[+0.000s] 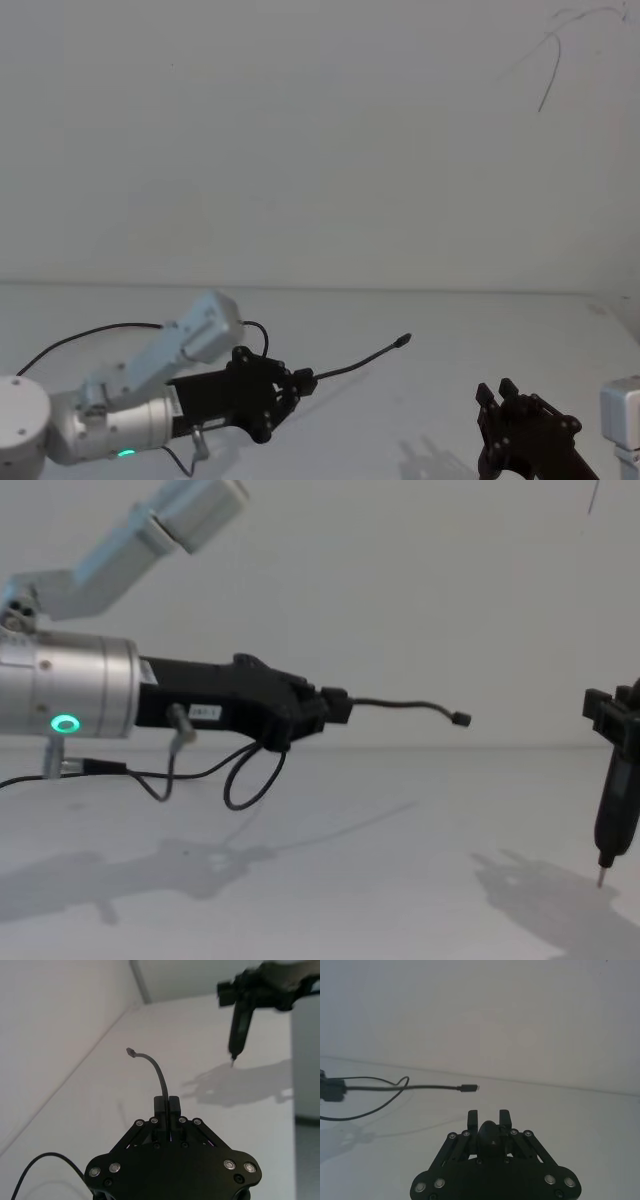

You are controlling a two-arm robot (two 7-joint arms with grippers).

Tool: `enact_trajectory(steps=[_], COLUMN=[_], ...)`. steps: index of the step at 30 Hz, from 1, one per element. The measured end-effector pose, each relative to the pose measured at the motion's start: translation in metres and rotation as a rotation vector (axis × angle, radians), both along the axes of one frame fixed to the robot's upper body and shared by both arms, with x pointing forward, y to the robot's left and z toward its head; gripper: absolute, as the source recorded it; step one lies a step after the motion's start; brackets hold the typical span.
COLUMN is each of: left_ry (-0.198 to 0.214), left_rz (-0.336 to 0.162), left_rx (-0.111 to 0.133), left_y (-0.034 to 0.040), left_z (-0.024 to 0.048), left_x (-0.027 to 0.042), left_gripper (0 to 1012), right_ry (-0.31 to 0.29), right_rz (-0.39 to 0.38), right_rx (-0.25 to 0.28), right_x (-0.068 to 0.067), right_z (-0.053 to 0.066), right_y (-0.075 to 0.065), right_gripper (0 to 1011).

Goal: Pick up the data cable with the one hand.

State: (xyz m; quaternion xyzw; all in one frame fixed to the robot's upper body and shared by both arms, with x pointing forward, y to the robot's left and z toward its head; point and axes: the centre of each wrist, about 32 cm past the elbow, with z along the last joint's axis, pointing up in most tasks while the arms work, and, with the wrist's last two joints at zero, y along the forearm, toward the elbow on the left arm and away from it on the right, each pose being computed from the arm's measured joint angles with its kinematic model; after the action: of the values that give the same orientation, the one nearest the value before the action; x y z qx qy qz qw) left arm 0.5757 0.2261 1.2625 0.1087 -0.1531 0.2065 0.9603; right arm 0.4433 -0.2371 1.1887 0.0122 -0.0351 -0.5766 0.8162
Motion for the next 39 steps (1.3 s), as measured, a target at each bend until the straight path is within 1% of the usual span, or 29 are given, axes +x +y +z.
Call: enact_trajectory(steps=[2, 3, 4, 5, 6, 7, 9, 10, 11, 12, 13, 15, 16, 21, 26, 32, 36, 37, 39], left_ry=[0.011, 0.016, 0.027, 0.036, 0.04, 0.051, 0.064, 0.077, 0.08, 0.086, 0.096, 0.105, 0.113, 0.132, 0.147, 0.156, 0.16, 0.161, 0.162], left_rz=[-0.023, -0.03, -0.044, -0.054, -0.057, -0.071, -0.085, -0.1, -0.103, -0.11, -0.121, -0.128, -0.135, -0.148, -0.158, -0.165, -0.168, -0.168, -0.169], left_rx=[-0.024, -0.032, -0.047, -0.058, -0.062, -0.076, -0.091, -0.105, -0.108, -0.115, -0.125, -0.133, -0.142, -0.161, -0.174, -0.184, -0.187, -0.188, -0.19], left_y=[0.005, 0.0073, 0.0123, 0.0146, 0.0168, 0.0208, 0.0253, 0.029, 0.0309, 0.0328, 0.0362, 0.0402, 0.0434, 0.052, 0.058, 0.0622, 0.0641, 0.0644, 0.0652], left_z=[0.0017, 0.0021, 0.002, 0.0018, 0.0015, 0.0009, -0.0001, -0.0014, -0.002, -0.0028, -0.0042, -0.006, -0.0074, -0.0113, -0.0142, -0.0162, -0.017, -0.0172, -0.0175], left_x=[0.0008, 0.0009, 0.0008, 0.0005, 0.0002, -0.001, -0.003, -0.005, -0.006, -0.0072, -0.0094, -0.012, -0.0143, -0.0208, -0.026, -0.0299, -0.0315, -0.0318, -0.0325], left_gripper=[47, 47, 47, 47, 47, 48, 48, 48, 47, 47, 47, 47, 47, 47, 47, 47, 47, 47, 47], right_ry=[0.0, 0.0, 0.0, 0.0, 0.0, 0.0, 0.0, 0.0, 0.0, 0.0, 0.0, 0.0, 0.0, 0.0, -0.001, -0.016, -0.046, -0.046, -0.066], right_rz=[0.0, 0.0, 0.0, 0.0, 0.0, 0.0, 0.0, 0.0, 0.0, 0.0, 0.0, 0.0, 0.0, 0.0, -0.001, -0.004, -0.007, -0.007, -0.007], right_rx=[0.0, 0.0, 0.0, 0.0, 0.0, 0.0, 0.0, 0.0, 0.0, 0.0, 0.0, 0.0, 0.0, 0.0, 0.001, 0.016, 0.047, 0.047, 0.068], right_x=[0.0, 0.0, 0.0, 0.0, 0.0, 0.0, 0.0, 0.0, 0.0, 0.0, 0.0, 0.0, 0.0, 0.0, 0.0, 0.0, 0.001, 0.001, 0.002], right_z=[0.0, 0.0, 0.0, 0.0, 0.0, 0.0, 0.0, 0.0, 0.0, 0.0, 0.0, 0.0, 0.0, 0.0, 0.0, 0.005, 0.012, 0.012, 0.016], right_y=[0.0, 0.0, 0.0, 0.0, 0.0, 0.0, 0.0, 0.0, 0.0, 0.0, 0.0, 0.0, 0.0, 0.0, 0.0, 0.0, 0.002, 0.002, 0.004], right_gripper=[251, 251, 251, 251, 251, 251, 251, 251, 251, 251, 251, 251, 251, 251, 251, 251, 251, 251, 251])
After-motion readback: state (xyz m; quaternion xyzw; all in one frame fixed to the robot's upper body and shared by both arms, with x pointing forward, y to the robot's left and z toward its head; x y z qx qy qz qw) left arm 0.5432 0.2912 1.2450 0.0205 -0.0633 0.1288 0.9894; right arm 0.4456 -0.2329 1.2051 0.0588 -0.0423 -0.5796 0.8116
